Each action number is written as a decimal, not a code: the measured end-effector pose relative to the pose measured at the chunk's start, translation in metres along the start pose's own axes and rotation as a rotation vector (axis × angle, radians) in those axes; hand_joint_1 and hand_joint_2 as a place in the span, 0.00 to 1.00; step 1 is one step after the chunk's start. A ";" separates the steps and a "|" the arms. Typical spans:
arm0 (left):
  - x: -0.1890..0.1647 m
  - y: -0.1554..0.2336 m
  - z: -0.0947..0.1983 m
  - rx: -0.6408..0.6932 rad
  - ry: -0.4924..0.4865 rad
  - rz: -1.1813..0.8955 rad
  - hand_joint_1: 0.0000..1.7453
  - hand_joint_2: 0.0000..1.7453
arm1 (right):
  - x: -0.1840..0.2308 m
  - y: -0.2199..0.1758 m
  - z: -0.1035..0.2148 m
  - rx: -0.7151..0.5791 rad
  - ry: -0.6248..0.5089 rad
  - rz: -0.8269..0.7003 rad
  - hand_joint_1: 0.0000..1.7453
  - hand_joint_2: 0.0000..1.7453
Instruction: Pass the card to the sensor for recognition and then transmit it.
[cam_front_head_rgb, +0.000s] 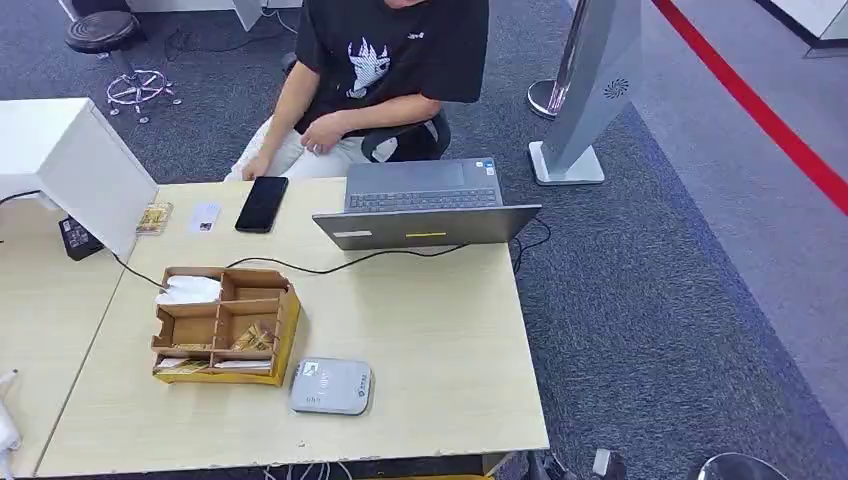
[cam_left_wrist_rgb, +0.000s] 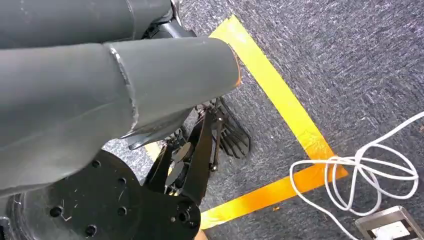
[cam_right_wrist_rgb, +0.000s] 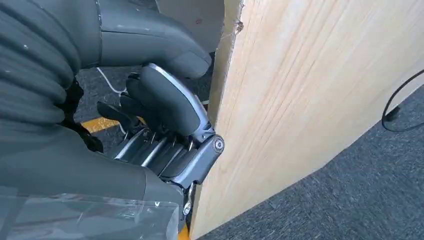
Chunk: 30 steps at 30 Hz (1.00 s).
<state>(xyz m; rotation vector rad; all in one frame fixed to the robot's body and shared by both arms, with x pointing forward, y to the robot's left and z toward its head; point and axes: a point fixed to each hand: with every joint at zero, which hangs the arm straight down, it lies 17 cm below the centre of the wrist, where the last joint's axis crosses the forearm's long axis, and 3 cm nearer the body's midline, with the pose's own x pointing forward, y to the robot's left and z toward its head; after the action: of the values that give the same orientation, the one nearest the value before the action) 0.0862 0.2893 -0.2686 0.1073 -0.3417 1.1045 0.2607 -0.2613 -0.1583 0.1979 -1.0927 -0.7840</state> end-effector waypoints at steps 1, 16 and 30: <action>0.000 0.000 0.000 0.000 0.000 0.000 1.00 0.00 | 0.000 0.000 0.000 0.000 0.000 0.000 1.00 1.00; -0.043 0.024 0.003 -0.048 0.247 -0.443 0.00 1.00 | -0.036 -0.019 0.014 0.014 0.185 0.144 0.00 1.00; -0.034 0.038 0.001 -0.088 0.206 -0.705 0.00 1.00 | -0.088 -0.069 0.050 -0.019 0.477 0.400 0.00 1.00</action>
<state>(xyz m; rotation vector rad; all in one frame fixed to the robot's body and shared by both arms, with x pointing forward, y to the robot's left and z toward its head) 0.0380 0.2771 -0.2820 0.0289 -0.1442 0.3958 0.1653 -0.2415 -0.2331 0.1337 -0.6410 -0.3593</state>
